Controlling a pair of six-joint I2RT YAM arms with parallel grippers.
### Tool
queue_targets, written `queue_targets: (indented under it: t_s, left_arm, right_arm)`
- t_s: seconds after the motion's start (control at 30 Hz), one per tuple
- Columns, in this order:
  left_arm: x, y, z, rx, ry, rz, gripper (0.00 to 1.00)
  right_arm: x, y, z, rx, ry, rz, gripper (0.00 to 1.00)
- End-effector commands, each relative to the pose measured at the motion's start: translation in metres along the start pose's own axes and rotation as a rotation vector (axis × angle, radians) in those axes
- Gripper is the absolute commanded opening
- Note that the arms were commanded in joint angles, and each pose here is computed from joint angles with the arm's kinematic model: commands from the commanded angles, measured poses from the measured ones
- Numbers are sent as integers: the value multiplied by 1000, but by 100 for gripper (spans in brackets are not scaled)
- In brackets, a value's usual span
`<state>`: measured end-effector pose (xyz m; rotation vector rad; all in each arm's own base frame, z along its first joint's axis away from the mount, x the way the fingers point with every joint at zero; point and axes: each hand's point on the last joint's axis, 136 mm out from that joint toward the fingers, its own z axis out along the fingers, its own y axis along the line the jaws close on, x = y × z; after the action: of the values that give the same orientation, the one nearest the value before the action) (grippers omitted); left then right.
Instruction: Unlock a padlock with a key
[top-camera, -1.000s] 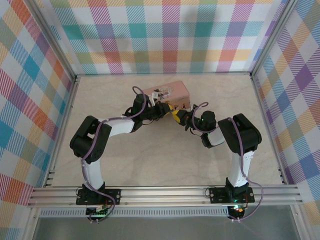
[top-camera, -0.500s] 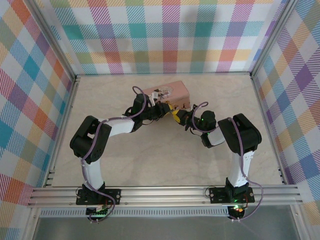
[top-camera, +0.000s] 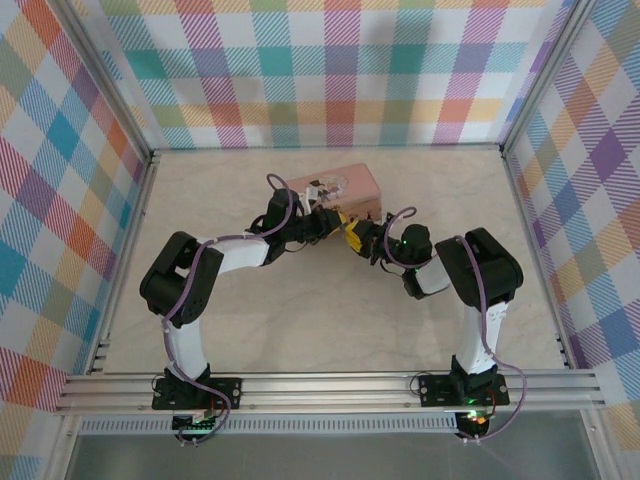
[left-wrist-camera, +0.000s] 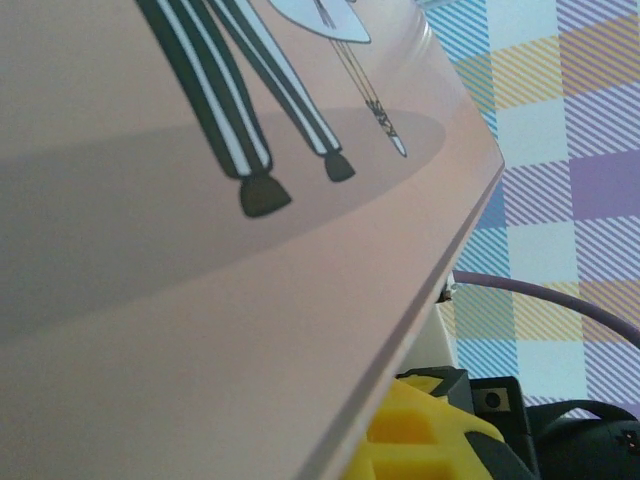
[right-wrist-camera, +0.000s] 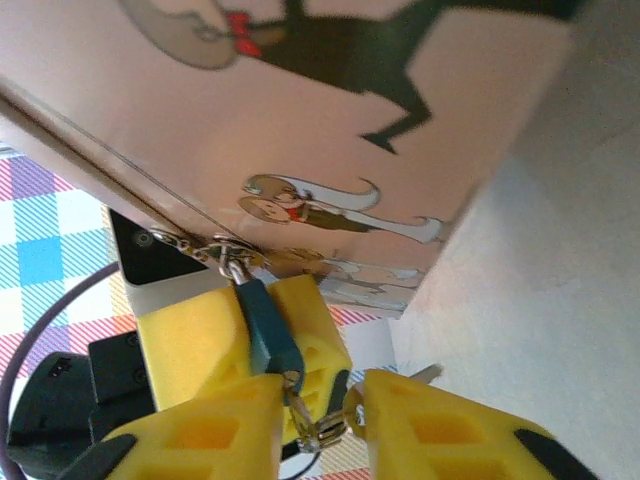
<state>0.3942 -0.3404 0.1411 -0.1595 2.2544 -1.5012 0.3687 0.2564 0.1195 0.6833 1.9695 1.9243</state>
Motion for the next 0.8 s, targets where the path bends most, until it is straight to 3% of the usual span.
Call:
queue_targets:
  t_s: [0.0, 0.2, 0.5, 0.77]
  left_arm:
    - [24, -32, -6, 108, 115, 43, 0]
    - [18, -31, -8, 108, 105, 42, 0]
    - [15, -27, -10, 95, 103, 37, 0]
    - [17, -25, -10, 93, 109, 31, 0]
  right_arm:
    - [-10, 11, -9, -36, -62, -50, 33]
    - [-6, -11, -30, 22, -65, -43, 40]
    - [8, -41, -60, 125, -55, -74, 42]
    - [24, -38, -71, 328, 11, -277, 42]
